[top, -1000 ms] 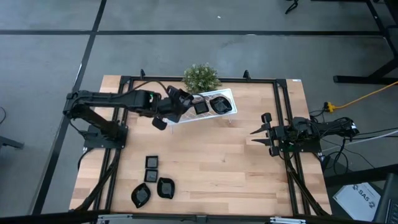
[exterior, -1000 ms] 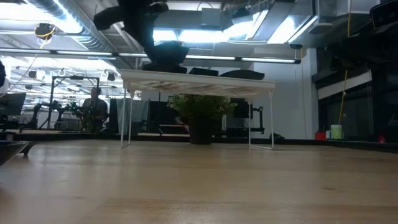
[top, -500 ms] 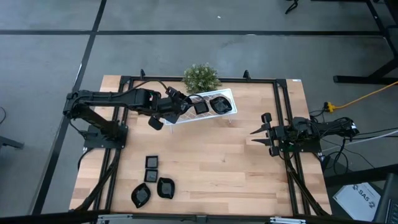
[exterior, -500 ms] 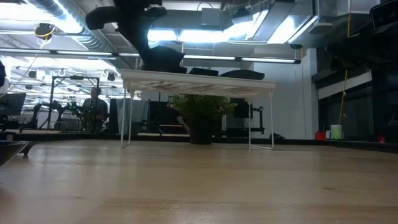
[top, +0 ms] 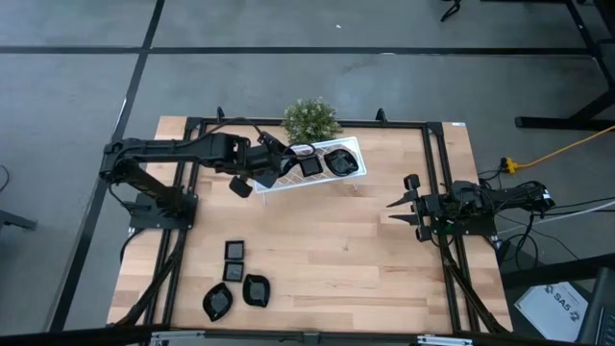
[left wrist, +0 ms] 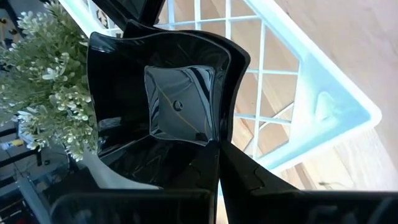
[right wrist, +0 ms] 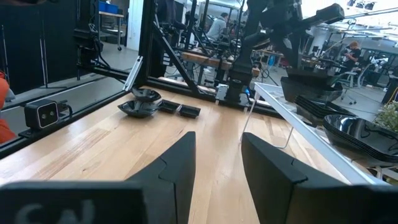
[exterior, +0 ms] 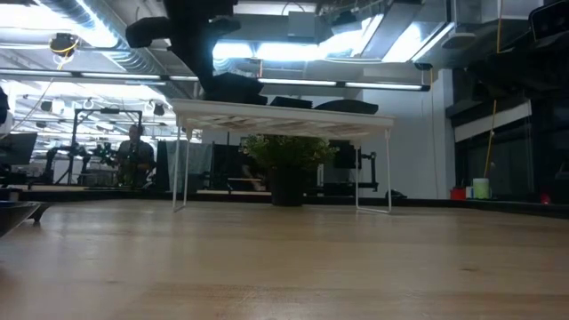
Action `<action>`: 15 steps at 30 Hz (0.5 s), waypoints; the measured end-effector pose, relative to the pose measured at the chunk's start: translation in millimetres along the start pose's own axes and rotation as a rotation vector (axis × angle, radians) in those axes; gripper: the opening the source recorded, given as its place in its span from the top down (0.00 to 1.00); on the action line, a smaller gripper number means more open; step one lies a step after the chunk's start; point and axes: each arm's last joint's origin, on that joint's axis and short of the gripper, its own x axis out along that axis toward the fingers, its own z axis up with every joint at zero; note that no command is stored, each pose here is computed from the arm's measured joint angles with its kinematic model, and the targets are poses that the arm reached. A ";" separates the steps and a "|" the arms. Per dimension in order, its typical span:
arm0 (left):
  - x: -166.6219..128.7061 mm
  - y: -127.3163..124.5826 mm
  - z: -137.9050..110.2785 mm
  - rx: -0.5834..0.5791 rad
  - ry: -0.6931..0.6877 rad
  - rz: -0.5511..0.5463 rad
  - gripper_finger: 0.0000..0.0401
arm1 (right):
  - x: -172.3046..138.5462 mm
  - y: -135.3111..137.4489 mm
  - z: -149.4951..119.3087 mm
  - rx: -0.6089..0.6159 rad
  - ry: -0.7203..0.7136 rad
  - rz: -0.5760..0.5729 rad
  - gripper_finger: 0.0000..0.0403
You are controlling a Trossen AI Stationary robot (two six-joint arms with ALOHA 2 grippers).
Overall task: Pick & Place Mini shaped plates
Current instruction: Stack the distorted square plate on top of the distorted square plate on the shelf
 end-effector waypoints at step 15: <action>0.7 0.6 0.5 -0.105 0.028 0.035 0.91 | 0.0 0.0 0.1 0.000 0.000 0.000 0.68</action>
